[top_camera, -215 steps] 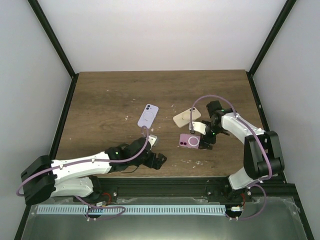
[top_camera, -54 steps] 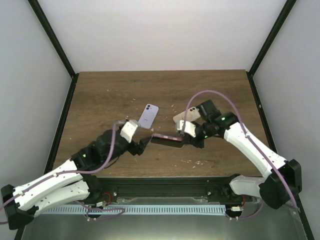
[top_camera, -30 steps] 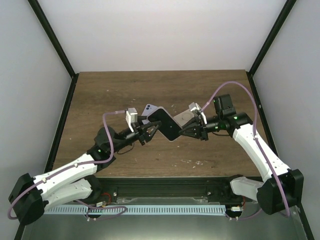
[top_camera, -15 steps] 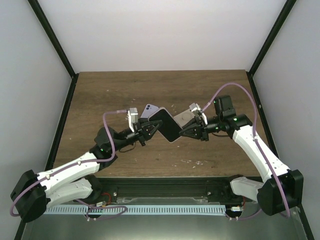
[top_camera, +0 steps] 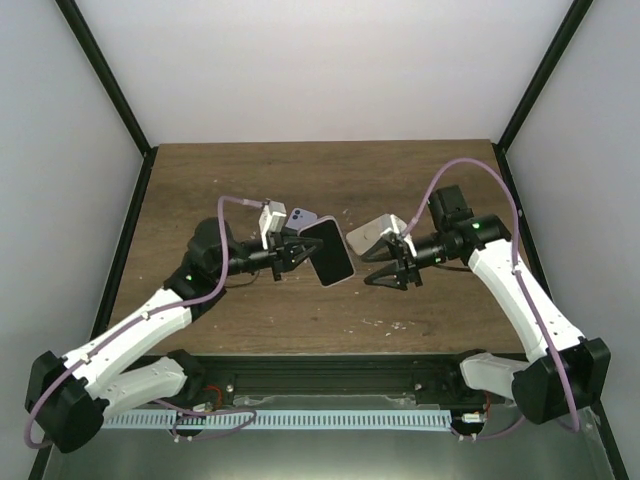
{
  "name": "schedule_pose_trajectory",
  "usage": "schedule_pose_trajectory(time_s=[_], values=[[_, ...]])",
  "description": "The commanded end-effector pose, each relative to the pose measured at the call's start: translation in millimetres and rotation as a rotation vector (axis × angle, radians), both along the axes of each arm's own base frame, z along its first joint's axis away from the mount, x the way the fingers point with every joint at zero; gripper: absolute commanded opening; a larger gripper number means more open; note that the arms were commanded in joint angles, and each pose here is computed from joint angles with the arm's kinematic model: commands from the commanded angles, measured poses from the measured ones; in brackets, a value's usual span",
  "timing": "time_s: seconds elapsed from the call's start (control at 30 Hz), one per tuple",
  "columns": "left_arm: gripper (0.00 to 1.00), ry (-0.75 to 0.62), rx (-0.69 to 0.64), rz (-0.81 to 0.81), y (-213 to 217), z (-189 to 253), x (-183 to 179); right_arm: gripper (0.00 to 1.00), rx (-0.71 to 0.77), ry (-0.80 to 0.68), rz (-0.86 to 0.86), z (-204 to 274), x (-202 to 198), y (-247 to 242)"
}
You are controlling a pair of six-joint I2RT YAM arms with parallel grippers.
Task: Take the phone out of the phone case
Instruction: Adjust the phone, then remove the phone case from the phone.
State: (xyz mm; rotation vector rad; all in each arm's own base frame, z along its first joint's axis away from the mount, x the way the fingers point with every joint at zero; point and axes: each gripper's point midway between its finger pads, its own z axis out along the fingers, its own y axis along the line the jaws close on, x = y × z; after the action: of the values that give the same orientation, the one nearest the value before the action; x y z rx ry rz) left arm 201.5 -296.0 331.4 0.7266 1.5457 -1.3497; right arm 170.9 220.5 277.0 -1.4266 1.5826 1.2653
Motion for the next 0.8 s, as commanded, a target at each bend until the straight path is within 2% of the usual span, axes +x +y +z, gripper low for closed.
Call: schedule_pose_trajectory(time_s=[0.0, 0.23, 0.37, 0.67, 0.77], values=[[0.0, -0.013, 0.103, -0.21, -0.3, -2.0, -29.0, 0.59, -0.16, -0.151, 0.059, -18.0, -11.6, -10.4], [0.0, 0.023, 0.11, -0.399, -6.8, -13.5, -45.5, 0.52, -0.287, -0.245, 0.111, -38.1, -20.9, 5.7], [0.0, 0.019, 0.085, -0.395, -4.2, -15.3, -41.1, 0.47, -0.304, -0.238, 0.16, -46.3, -33.4, 17.8], [0.0, 0.028, 0.052, -0.361, 4.3, -15.7, -33.3, 0.46, -0.298, -0.198, 0.224, -56.2, -58.2, 36.7], [0.0, 0.036, 0.047, -0.372, 3.9, -15.7, -34.0, 0.41, -0.281, -0.199, 0.226, -51.7, -58.8, 40.9]])
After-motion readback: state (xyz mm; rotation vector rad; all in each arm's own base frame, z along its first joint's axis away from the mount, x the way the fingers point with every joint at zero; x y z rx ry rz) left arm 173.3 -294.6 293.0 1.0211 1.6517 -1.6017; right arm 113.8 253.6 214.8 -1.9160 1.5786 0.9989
